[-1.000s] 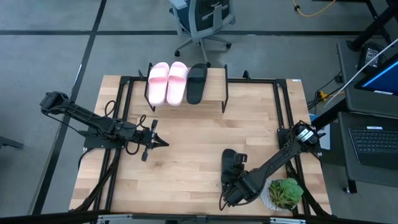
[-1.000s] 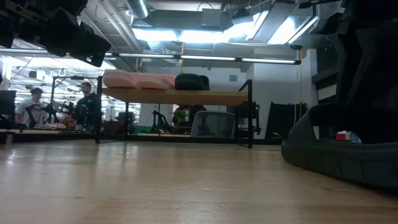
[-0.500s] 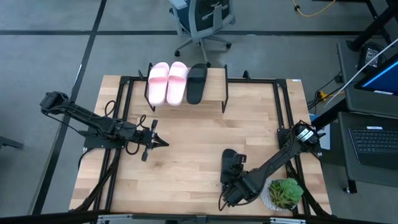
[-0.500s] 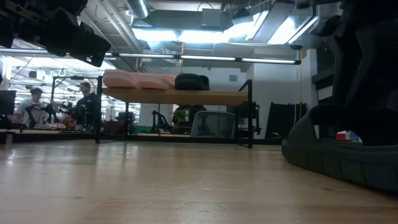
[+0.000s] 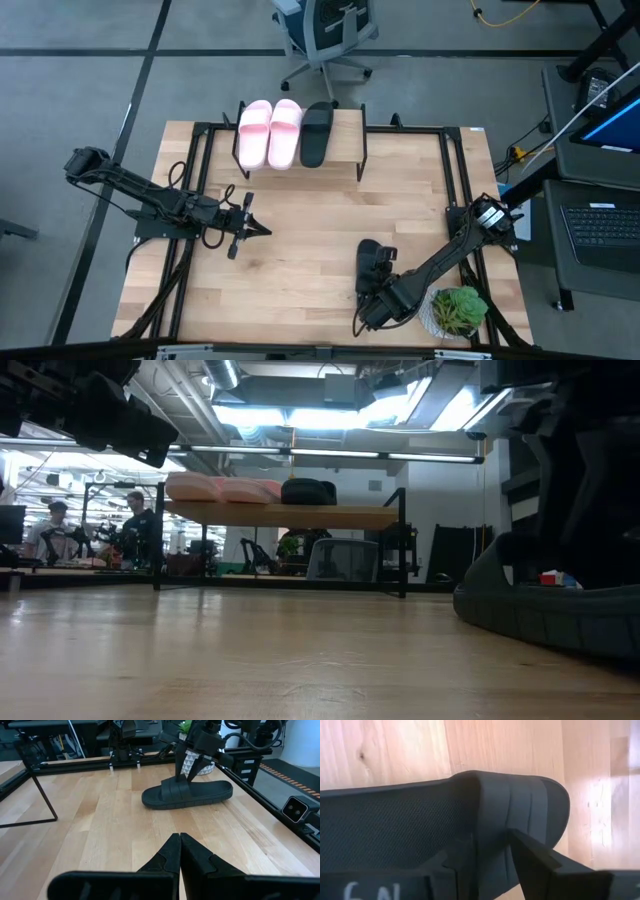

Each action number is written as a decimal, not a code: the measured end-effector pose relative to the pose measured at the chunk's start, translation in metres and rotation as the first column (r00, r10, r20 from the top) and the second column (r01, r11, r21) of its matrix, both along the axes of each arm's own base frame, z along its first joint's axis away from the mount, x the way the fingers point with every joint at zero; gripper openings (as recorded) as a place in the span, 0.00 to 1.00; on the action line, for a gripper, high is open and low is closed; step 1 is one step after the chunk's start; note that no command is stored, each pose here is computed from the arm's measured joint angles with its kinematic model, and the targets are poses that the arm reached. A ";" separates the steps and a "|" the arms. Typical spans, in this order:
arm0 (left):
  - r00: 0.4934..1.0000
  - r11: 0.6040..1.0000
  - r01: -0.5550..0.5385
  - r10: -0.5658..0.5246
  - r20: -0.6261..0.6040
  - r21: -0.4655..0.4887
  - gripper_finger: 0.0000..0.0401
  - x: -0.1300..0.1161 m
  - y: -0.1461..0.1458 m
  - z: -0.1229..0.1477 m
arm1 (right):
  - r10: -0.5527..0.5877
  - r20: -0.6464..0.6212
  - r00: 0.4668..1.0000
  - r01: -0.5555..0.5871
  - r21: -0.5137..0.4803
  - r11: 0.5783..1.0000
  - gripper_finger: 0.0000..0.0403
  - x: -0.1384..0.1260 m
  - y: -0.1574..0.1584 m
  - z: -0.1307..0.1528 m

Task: Pick and place slides into the shelf
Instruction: Put the black slipper on the shelf

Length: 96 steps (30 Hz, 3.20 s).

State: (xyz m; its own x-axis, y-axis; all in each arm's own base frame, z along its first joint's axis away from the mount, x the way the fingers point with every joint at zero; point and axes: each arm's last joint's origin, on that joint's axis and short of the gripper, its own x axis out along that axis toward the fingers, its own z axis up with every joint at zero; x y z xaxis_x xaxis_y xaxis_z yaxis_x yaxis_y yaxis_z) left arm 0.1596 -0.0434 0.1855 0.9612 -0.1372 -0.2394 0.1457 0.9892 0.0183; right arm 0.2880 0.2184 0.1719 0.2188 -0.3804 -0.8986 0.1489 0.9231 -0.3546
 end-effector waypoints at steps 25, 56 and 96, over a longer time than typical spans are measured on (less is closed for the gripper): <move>1.000 1.000 -0.001 0.001 -0.001 -0.003 0.01 0.000 0.000 0.000 | -0.015 0.001 1.000 0.015 -0.050 0.999 0.04 -0.002 -0.003 0.001; 1.000 1.000 -0.001 0.001 -0.001 -0.005 0.01 0.000 0.000 0.000 | 0.005 -0.032 0.999 -0.008 -0.090 0.996 0.03 0.000 -0.002 0.022; 1.000 1.000 -0.001 0.001 -0.001 -0.006 0.01 0.000 0.000 0.000 | 0.142 0.126 0.982 -0.106 -0.257 0.961 0.03 0.023 -0.011 0.140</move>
